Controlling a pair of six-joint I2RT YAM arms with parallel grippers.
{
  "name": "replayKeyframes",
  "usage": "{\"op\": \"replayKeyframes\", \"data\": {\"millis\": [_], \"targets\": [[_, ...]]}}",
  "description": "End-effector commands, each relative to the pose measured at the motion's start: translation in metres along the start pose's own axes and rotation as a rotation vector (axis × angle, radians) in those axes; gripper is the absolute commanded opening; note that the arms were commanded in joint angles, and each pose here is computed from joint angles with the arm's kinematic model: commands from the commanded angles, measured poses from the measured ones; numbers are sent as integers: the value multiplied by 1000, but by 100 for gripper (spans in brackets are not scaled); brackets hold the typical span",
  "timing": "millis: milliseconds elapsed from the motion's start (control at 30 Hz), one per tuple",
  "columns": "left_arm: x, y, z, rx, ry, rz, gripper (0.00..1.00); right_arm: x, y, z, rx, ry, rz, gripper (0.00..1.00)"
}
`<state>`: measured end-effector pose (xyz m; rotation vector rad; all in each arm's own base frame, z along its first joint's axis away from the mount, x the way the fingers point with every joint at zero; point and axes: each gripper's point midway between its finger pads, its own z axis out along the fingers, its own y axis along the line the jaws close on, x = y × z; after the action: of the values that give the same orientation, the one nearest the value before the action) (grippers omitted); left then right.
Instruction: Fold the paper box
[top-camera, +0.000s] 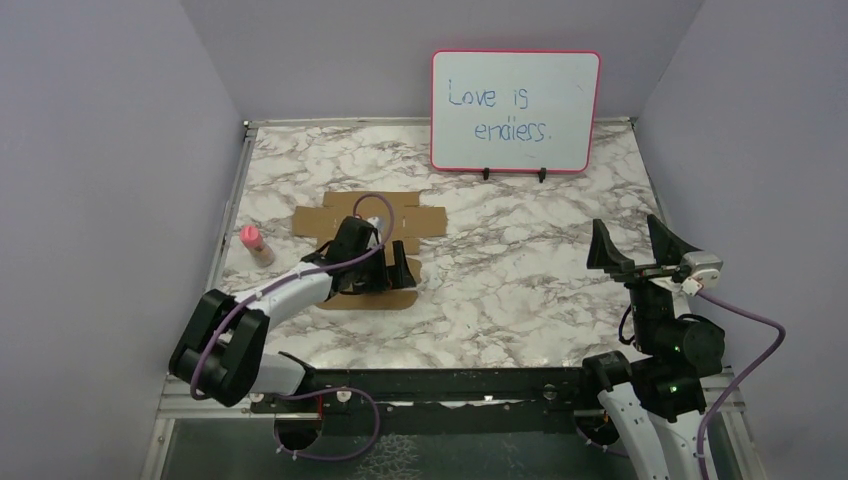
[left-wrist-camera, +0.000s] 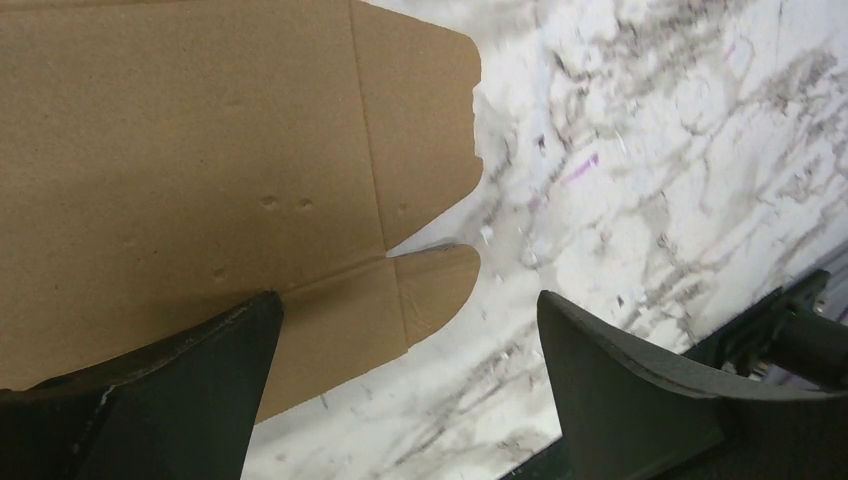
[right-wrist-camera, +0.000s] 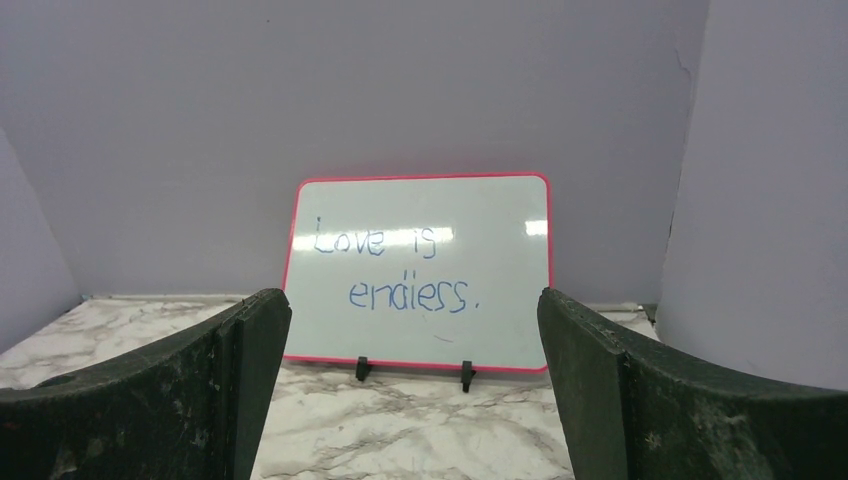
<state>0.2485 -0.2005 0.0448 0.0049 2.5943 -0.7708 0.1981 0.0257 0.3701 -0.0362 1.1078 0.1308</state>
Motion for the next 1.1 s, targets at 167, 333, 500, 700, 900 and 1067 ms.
{"op": "replayKeyframes", "data": {"millis": [167, 333, 500, 700, 900, 1067], "targets": [[11, -20, -28, 22, -13, -100, 99, -7, 8, -2, -44, -18, 16, 100], [-51, 0, -45, -52, -133, -56, 99, -5, 11, -1, -58, -10, 18, 100], [-89, 72, -58, -246, -183, -109, 99, -3, 12, -1, -64, -3, 21, 100], [-107, 126, -68, -422, -198, -111, 99, -1, 13, 0, -65, 2, 22, 100], [-98, 153, -55, -487, -126, -111, 99, 0, 13, 0, -67, 4, 24, 100], [-79, 158, -41, -475, -55, -131, 99, -1, 14, 0, -69, 2, 25, 100]]}}
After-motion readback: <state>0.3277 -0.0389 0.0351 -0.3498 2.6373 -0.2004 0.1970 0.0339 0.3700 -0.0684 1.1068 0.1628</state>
